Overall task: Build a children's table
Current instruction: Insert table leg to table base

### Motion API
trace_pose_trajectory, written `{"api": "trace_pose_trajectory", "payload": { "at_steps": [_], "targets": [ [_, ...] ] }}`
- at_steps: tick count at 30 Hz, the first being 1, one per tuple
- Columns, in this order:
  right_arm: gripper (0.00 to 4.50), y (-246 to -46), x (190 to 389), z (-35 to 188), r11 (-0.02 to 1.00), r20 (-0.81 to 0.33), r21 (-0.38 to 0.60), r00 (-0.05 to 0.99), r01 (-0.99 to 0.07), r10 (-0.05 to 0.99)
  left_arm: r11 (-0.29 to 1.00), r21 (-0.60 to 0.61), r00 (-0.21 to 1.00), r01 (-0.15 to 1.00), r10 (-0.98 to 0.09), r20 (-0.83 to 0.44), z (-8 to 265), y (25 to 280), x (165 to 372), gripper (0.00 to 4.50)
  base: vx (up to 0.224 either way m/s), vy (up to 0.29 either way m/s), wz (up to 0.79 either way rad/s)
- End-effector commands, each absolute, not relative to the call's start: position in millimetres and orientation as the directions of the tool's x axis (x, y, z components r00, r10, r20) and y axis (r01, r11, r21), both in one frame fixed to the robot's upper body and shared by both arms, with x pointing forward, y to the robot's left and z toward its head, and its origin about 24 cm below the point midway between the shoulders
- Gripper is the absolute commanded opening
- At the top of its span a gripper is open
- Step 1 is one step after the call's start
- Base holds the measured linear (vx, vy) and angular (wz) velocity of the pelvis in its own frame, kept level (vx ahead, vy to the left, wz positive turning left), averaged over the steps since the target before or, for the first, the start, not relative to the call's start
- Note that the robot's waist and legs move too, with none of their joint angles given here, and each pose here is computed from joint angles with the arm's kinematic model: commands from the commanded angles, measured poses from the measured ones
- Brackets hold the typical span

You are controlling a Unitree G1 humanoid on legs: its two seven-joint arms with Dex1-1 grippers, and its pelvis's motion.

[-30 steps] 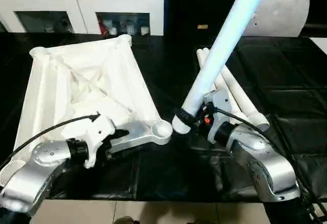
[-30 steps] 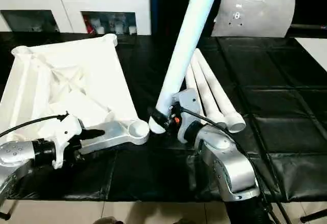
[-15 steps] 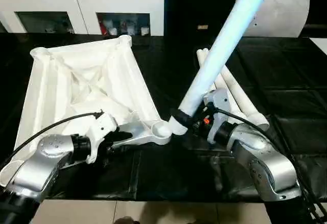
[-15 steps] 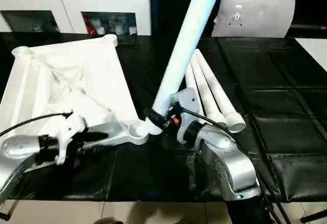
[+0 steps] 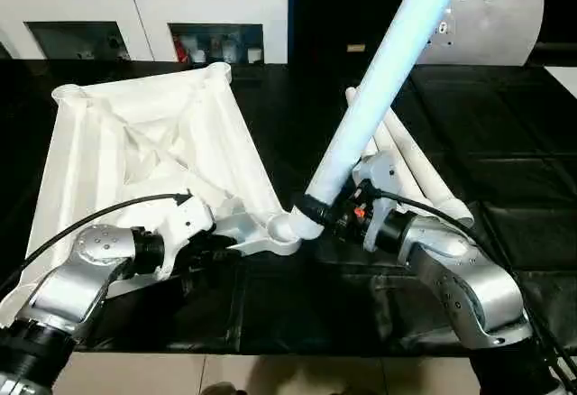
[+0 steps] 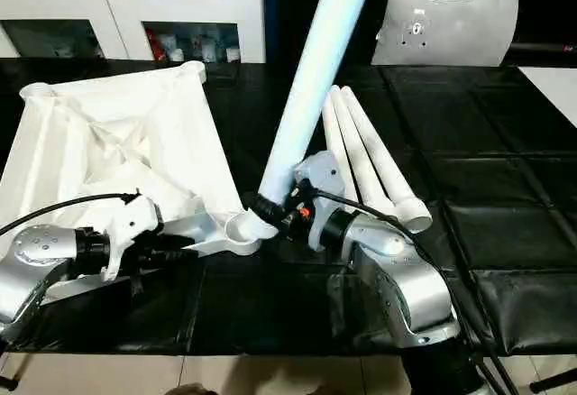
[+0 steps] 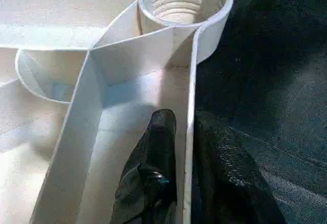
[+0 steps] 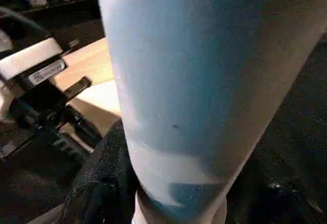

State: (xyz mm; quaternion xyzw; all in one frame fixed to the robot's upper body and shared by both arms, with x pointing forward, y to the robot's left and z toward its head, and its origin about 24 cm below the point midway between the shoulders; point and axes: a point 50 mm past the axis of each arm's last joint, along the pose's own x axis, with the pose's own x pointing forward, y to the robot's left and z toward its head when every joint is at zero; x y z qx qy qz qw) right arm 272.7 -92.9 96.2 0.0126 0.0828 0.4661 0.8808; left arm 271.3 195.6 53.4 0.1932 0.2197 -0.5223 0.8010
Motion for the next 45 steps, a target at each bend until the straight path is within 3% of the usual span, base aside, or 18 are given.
{"api": "trace_pose_trajectory", "payload": {
  "at_steps": [1, 4, 5, 11, 21, 28, 38, 45],
  "targets": [
    [1.89, -89.8, 276.0, 98.1, 0.546, -0.152, 0.083, 0.531, -0.834, 0.834, 0.340, 0.086, 0.325, 0.936, -0.748, -0.579, 51.1, 195.0, 271.9, 0.25, 0.000, 0.000, 0.00],
    [1.89, -88.4, 280.2, 98.3, 0.552, -0.153, 0.073, 0.537, -0.831, 0.829, 0.285, 0.089, 0.286, 0.954, -0.786, -0.548, 53.8, 187.6, 272.5, 0.13, 0.000, 0.000, 0.00],
    [1.89, -88.1, 284.0, 100.2, 0.565, -0.140, 0.069, 0.553, -0.822, 0.822, 0.194, 0.078, 0.207, 0.978, -0.840, -0.501, 58.6, 175.6, 270.2, 0.01, 0.000, 0.000, 0.00],
    [1.89, -90.1, 281.1, 98.2, 0.554, -0.159, 0.072, 0.538, -0.830, 0.828, 0.105, 0.057, 0.120, 0.993, -0.876, -0.468, 60.1, 158.0, 269.0, 0.00, 0.000, 0.000, 0.00],
    [1.89, -95.5, 278.0, 88.6, 0.544, -0.241, 0.078, 0.513, -0.836, 0.824, 0.236, 0.149, 0.279, 0.960, -0.805, -0.524, 48.4, 166.6, 280.7, 0.00, 0.000, 0.000, 0.00],
    [1.89, -94.8, 285.1, 82.8, 0.555, -0.258, 0.072, 0.522, -0.828, 0.813, 0.166, 0.101, 0.194, 0.981, -0.832, -0.519, 49.3, 167.5, 272.6, 0.00, 0.000, 0.000, 0.00],
    [1.88, -94.6, 285.8, 66.1, 0.510, -0.321, 0.138, 0.448, -0.849, 0.834, 0.155, 0.082, 0.175, 0.985, -0.840, -0.513, 52.3, 161.9, 279.0, 0.00, 0.000, 0.000, 0.00],
    [1.88, -105.8, 292.8, 58.2, 0.562, -0.276, 0.220, 0.501, -0.798, 0.820, 0.180, 0.082, 0.196, 0.980, -0.843, -0.500, 55.2, 163.1, 282.7, 0.00, 0.000, 0.000, 0.00]
  ]
}}
